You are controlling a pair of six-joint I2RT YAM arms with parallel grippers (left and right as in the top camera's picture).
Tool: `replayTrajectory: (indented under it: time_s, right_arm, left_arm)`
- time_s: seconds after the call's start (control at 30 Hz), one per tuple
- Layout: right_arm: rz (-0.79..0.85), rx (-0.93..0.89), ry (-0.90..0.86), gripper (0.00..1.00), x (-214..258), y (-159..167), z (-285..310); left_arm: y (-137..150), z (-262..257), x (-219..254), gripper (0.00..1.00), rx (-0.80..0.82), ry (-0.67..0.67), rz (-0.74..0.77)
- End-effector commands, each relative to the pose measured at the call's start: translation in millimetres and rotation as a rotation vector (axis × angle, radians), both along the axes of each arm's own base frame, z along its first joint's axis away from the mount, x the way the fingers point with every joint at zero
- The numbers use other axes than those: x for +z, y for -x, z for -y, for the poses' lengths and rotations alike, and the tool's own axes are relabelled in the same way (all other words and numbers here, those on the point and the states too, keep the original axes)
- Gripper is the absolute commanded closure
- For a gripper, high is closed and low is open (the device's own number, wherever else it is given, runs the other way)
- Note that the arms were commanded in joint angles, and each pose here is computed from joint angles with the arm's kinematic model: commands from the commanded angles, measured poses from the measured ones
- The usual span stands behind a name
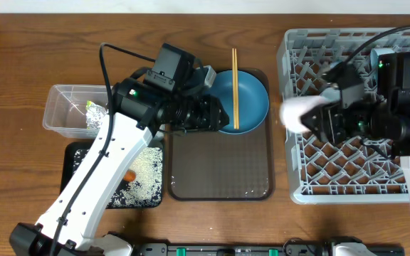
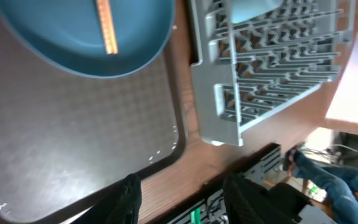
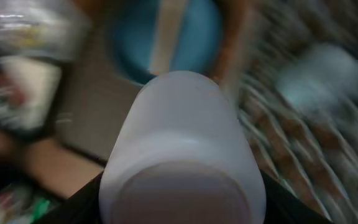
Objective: Sort waste into correct bins and load items into the dishwasher rack
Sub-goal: 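Carry the pink cup with the right gripper over the dish rack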
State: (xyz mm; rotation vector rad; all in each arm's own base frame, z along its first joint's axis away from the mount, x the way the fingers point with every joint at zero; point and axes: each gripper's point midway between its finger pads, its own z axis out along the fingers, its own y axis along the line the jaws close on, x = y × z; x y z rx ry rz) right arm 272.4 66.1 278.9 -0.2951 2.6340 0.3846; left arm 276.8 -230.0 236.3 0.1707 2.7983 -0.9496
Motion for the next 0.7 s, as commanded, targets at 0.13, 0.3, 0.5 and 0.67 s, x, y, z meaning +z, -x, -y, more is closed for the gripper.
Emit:
replayTrajectory:
  time_s: [0.13,0.3,0.5,0.67]
  right_arm:
    - [-0.076,-0.467,0.297,0.76,-10,14,78]
    - [-0.11,-0.505,0.353,0.75,-23,17,91]
    - [-0.188,-0.54,0.366,0.75,-50,20,103]
    - [-0.231,-0.55,0.361,0.76,-69,21,106]
  left_arm:
    - [2,-9,-3,0.54,0.015,-0.046,-0.002]
    - [4,-10,-4,0.54,0.015,-0.051,-0.013]
    - [4,-10,-5,0.54,0.015,-0.052,-0.016]
    - [4,-10,-5,0.54,0.015,-0.052,-0.016]
